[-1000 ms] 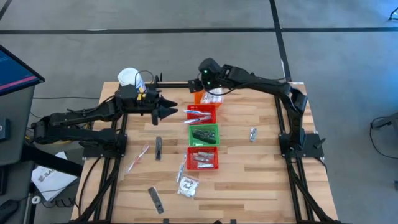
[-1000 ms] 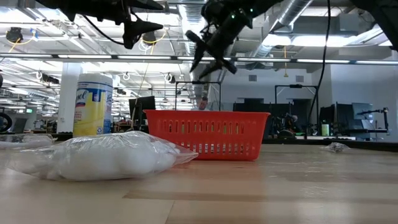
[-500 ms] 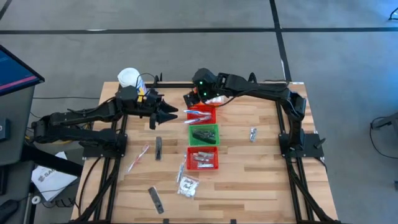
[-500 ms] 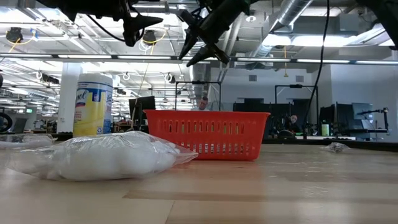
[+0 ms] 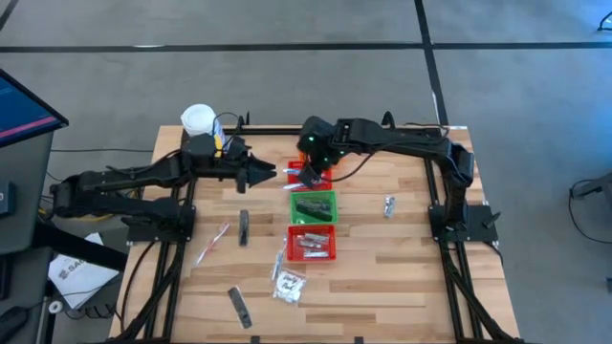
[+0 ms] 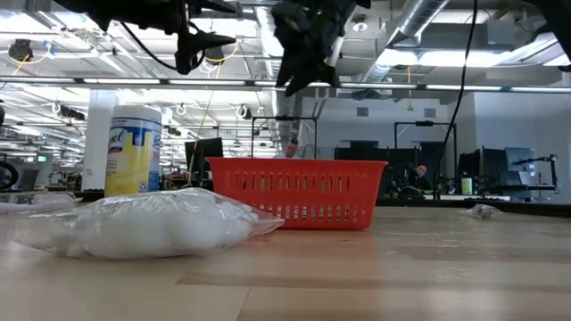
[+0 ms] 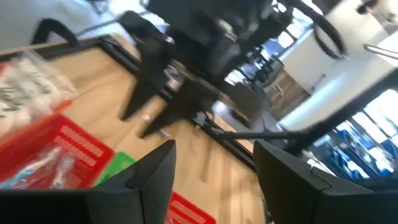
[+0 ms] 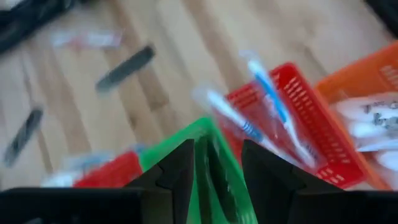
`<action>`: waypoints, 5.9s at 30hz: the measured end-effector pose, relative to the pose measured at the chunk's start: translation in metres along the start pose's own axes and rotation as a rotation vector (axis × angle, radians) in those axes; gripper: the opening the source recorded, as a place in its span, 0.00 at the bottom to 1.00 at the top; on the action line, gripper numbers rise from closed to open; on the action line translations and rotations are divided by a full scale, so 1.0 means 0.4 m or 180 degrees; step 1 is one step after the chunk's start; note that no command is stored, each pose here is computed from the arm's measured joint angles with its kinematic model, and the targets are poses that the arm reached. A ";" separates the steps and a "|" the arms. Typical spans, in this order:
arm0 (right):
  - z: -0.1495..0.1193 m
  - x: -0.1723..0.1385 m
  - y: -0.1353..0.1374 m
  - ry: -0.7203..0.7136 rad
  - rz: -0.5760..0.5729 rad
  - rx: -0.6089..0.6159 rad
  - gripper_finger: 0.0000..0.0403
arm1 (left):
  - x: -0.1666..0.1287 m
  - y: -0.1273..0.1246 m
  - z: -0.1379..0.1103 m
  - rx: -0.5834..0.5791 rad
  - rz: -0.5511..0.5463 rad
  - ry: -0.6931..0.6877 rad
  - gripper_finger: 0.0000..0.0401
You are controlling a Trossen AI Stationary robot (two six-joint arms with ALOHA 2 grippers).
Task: Pick & Place Travel size toiletries
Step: Put the silver nail clipper into the bottom red basket
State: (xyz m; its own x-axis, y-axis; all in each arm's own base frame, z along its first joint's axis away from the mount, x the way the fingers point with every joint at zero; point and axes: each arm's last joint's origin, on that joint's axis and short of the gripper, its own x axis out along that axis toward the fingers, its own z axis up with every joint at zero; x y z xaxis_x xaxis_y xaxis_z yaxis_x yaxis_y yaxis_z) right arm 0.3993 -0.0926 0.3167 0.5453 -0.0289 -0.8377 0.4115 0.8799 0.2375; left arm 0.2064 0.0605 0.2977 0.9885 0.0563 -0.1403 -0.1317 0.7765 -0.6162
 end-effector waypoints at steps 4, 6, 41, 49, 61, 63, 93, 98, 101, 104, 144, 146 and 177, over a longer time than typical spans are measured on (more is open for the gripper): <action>-0.018 -0.044 0.007 0.0108 0.0024 -0.0478 0.31 | 0.012 0.003 -0.006 -0.0136 0.0263 -0.0142 0.52; -0.026 -0.077 0.007 0.0112 0.0026 -0.0637 0.31 | 0.017 0.001 -0.012 -0.0370 0.0411 -0.0245 0.52; -0.244 -0.289 0.017 -0.0583 0.0541 -0.0345 0.31 | 0.109 -0.084 -0.163 -0.1298 0.0407 0.0259 0.52; -0.341 -0.254 -0.060 -0.0368 0.0372 0.0205 0.31 | 0.109 -0.084 -0.159 -0.1406 0.0462 0.0130 0.52; -0.488 -0.155 -0.156 0.0345 -0.0041 0.1003 0.31 | 0.110 -0.084 -0.147 -0.1475 0.0466 -0.0096 0.52; -0.509 -0.140 -0.161 0.0485 -0.0101 0.1111 0.31 | 0.111 -0.081 -0.142 -0.1438 0.0469 -0.0122 0.52; -0.601 -0.110 -0.151 0.0901 -0.1014 0.3303 0.31 | 0.112 -0.041 -0.098 -0.0406 0.0018 0.0199 0.52; -0.599 -0.106 -0.157 0.0708 -0.1221 0.3412 0.31 | 0.112 -0.046 -0.101 -0.0328 -0.0162 0.0348 0.52; -0.607 -0.096 -0.164 0.0654 -0.1388 0.3338 0.31 | 0.112 -0.048 -0.103 -0.0310 -0.0247 0.0414 0.52; -0.621 -0.087 -0.171 0.0731 -0.1565 0.3321 0.31 | 0.111 -0.050 -0.103 -0.0309 -0.0327 0.0468 0.52; -0.592 0.069 -0.201 0.0897 -0.1837 0.3688 0.63 | 0.111 -0.052 -0.105 -0.0263 -0.0412 0.0534 0.52; -0.588 0.080 -0.210 0.0898 -0.1829 0.3701 0.63 | 0.111 -0.052 -0.105 -0.0262 -0.0412 0.0533 0.52; -0.590 0.100 -0.244 0.0867 -0.1923 0.3871 0.63 | 0.110 -0.057 -0.108 -0.0256 -0.0498 0.0604 0.52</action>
State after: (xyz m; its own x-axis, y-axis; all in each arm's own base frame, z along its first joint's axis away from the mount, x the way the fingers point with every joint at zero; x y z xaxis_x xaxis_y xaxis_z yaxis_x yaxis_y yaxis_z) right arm 0.2087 -0.0678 0.1440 -0.0442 -0.0372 -0.9983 0.9787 -0.2023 -0.0357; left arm 0.2498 0.0181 0.2719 0.9667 -0.1853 -0.1766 0.0088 0.7136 -0.7005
